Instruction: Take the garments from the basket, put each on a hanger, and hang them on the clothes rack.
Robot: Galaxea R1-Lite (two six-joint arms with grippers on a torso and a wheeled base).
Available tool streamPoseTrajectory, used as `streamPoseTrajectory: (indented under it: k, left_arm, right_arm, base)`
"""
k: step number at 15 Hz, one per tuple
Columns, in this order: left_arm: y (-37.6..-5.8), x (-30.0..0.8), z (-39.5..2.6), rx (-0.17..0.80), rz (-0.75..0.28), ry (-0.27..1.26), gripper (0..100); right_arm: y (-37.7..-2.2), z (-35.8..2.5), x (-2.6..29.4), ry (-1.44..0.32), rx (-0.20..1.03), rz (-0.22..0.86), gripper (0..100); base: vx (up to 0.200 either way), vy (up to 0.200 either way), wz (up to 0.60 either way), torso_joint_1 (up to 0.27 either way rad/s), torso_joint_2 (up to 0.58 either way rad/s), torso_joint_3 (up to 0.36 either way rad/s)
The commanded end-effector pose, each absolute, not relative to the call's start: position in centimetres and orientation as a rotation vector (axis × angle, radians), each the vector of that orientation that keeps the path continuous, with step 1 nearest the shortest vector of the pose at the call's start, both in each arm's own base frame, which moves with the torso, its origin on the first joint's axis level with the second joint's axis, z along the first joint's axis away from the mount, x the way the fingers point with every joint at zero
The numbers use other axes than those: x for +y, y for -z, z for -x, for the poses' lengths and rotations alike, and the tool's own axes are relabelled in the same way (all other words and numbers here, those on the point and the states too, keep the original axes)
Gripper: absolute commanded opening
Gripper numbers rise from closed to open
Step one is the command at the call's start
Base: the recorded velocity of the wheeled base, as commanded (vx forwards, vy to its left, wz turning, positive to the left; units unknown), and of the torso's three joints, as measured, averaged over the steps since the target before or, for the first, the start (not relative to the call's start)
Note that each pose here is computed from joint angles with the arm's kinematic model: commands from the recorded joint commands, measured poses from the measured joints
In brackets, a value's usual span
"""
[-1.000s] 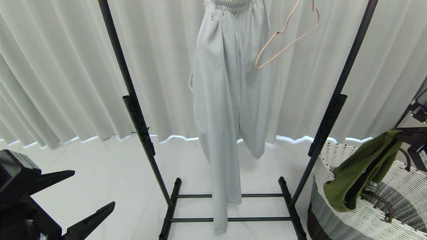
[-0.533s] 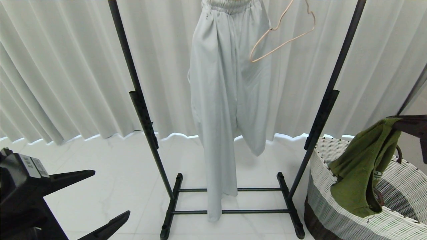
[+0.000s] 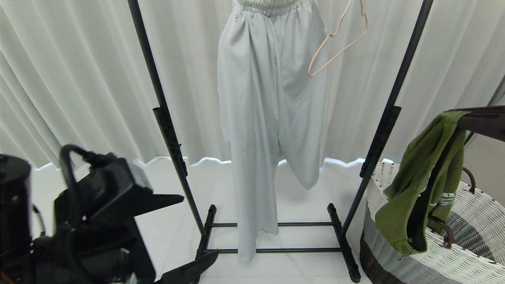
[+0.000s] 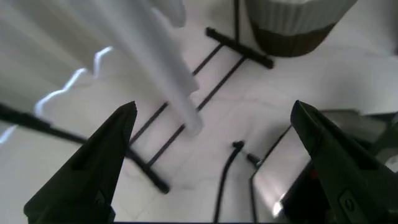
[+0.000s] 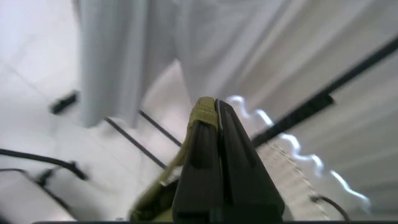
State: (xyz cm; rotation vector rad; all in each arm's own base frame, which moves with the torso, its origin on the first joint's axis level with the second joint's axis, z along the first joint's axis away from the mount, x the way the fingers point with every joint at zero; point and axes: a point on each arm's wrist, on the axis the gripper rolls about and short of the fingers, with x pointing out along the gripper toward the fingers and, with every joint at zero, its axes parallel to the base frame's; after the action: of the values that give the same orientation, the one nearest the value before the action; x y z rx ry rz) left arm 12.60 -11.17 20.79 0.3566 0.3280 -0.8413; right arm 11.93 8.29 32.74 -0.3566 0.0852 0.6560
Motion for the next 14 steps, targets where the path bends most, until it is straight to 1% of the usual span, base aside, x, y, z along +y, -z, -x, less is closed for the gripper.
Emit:
streamPoseTrajectory:
  k: [1,2,3,5,6,8,9,12,14]
  left_arm:
    - [-20.3,-17.2,-14.5,0.422,-0.228,0.94,100]
    - [-20.2,-19.3,-14.6,0.445,-0.154,0.958,100]
    - [-19.9,-21.4,-14.6,0.464,-0.108,0.962,100]
    - [-18.1,-25.4,-14.6,0.526,-0.073,0.915,100]
    - [-17.4,-26.9,-14.6,0.545,-0.053,0.888,100]
    - [-16.9,-30.1,-14.4,0.56,0.029,0.864,100]
    - [-16.9,-31.1,-14.2,0.563,0.045,0.874,100]
    - [-16.0,-32.9,-14.4,0.572,0.028,0.885,100]
    - [-15.8,-34.4,-14.8,0.539,0.049,0.876,100]
  right_arm:
    - [-32.7,-11.5,9.1,-0.716,0.087,0.334,0]
    - [-32.8,-11.3,9.3,-0.733,0.085,0.326,0]
    - [-32.8,-11.2,9.5,-0.752,0.083,0.323,0]
    - [-32.7,-10.8,10.2,-0.803,0.092,0.298,0]
    - [-32.7,-10.6,10.5,-0.823,0.099,0.284,0]
    - [-32.6,-10.4,11.0,-0.856,0.109,0.263,0]
    - [-32.4,-10.5,11.2,-0.858,0.119,0.259,0]
    - [-32.4,-10.4,11.1,-0.859,0.129,0.237,0]
    - [-32.3,-10.4,11.1,-0.864,0.13,0.237,0]
  base:
    - [0.0,0.0,0.0,0.0,0.0,0.0]
    - [0.0,0.0,0.0,0.0,0.0,0.0]
    - [0.0,0.0,0.0,0.0,0.0,0.0]
    - [0.0,0.0,0.0,0.0,0.0,0.0]
    - [0.0,0.0,0.0,0.0,0.0,0.0]
    - [0.0,0.0,0.0,0.0,0.0,0.0]
    - [0.0,0.0,0.0,0.0,0.0,0.0]
    - [0.0,0.0,0.0,0.0,0.0,0.0]
    - [0.0,0.0,0.0,0.0,0.0,0.0]
